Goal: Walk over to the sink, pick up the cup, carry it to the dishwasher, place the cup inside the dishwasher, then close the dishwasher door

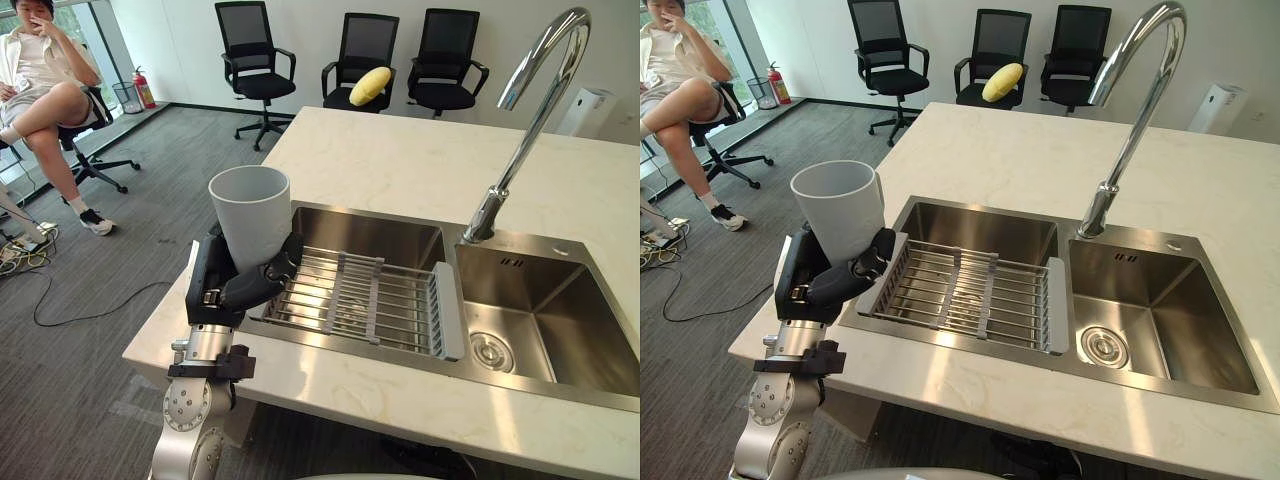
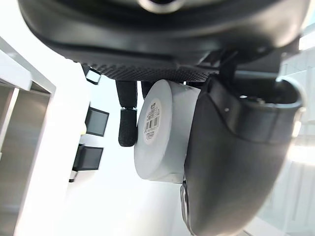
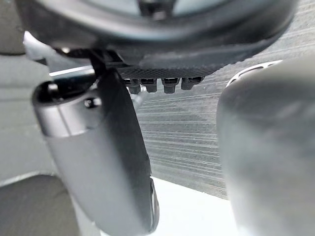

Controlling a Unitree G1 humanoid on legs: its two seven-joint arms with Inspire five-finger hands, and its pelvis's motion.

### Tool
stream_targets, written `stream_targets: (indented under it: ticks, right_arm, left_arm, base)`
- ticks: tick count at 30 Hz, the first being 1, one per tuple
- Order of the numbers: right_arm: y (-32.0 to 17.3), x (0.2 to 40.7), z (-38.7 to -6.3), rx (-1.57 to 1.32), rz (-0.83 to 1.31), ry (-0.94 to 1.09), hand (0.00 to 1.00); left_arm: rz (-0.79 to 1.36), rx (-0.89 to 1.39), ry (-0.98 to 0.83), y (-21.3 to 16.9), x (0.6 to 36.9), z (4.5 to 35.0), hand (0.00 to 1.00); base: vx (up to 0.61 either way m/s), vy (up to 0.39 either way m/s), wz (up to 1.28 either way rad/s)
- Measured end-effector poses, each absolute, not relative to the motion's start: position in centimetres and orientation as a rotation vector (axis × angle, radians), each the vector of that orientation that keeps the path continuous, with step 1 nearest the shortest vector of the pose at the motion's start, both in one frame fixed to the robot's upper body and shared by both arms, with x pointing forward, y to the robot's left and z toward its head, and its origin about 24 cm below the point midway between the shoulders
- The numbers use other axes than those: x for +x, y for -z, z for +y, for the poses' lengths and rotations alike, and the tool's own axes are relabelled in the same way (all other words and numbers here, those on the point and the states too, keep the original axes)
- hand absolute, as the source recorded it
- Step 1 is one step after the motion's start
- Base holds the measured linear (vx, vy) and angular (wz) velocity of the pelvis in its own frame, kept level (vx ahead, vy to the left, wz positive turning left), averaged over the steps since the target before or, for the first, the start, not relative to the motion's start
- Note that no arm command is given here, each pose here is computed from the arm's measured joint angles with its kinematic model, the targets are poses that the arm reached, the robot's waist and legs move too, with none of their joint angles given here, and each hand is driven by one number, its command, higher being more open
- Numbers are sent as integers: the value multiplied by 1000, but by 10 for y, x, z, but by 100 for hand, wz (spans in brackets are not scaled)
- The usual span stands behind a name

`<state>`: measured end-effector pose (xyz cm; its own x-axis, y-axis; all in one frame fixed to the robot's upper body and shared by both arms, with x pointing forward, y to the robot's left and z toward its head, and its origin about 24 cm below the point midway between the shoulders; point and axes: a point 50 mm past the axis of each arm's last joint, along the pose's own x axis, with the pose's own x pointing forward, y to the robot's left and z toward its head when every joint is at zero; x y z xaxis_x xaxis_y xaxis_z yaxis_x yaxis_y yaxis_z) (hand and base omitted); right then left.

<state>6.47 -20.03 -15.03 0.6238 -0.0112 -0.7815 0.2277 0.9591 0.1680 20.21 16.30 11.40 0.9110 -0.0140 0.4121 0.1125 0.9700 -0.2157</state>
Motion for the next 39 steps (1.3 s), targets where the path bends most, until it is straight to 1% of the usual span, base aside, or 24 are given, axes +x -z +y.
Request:
stream_targets:
  ticks: [2,4,6,7,8,12,13,16,18,19,20,22,23,26,31,35,39]
  right_arm:
    - [150,78,-189,283,863,103,100]
    - [148,86,-186,295,843,94,100]
    - [142,109,-186,292,780,77,100]
    - [139,118,-190,286,749,86,100]
    - [138,119,-193,280,747,89,100]
    - [143,100,-201,266,808,111,100]
    - [145,95,-208,250,839,122,100]
    - [148,77,-217,230,896,158,100]
    - [150,62,-220,227,922,189,100]
    - [150,57,-220,241,930,213,100]
    - [153,51,-213,263,947,218,100]
    - [154,46,-206,281,953,219,100]
    - [154,47,-205,277,954,210,100]
    - [153,53,-207,270,937,205,100]
    - [148,63,-215,218,901,177,100]
    - [142,68,-221,180,856,158,100]
    - [142,69,-212,181,843,110,100]
  left_arm:
    - [-477,-257,39,-122,206,164,0]
    - [-490,-271,12,-123,205,165,0]
    - [-528,-288,-32,-129,205,169,0]
    - [-519,-299,-46,-127,205,170,0]
    - [-505,-302,-45,-125,205,169,0]
    - [-518,-303,-16,-129,203,164,0]
    - [-533,-312,-6,-132,202,162,0]
    - [-553,-313,26,-136,202,158,0]
    - [-552,-328,84,-135,202,149,0]
    - [-548,-326,118,-135,203,145,0]
    - [-510,-317,159,-127,203,140,0]
    - [-464,-311,173,-118,206,138,0]
    - [-423,-310,174,-109,208,136,0]
    - [-373,-309,199,-100,207,131,0]
    - [-355,-311,231,-98,204,124,0]
    - [-345,-316,220,-96,203,124,0]
    - [-313,-328,215,-87,205,117,0]
  base:
    - [-25,-23,25]
    - [-71,-93,14]
    - [-177,-103,6]
    - [-236,-99,27]
    - [-259,-98,34]
    - [-255,-78,64]
    - [-168,46,79]
    - [-99,153,82]
    - [-17,237,132]
    - [-10,335,159]
    - [-24,295,111]
    - [-14,232,89]
    - [-15,188,83]
    - [18,94,45]
    - [33,35,23]
    - [77,43,57]
    - [84,-71,105]
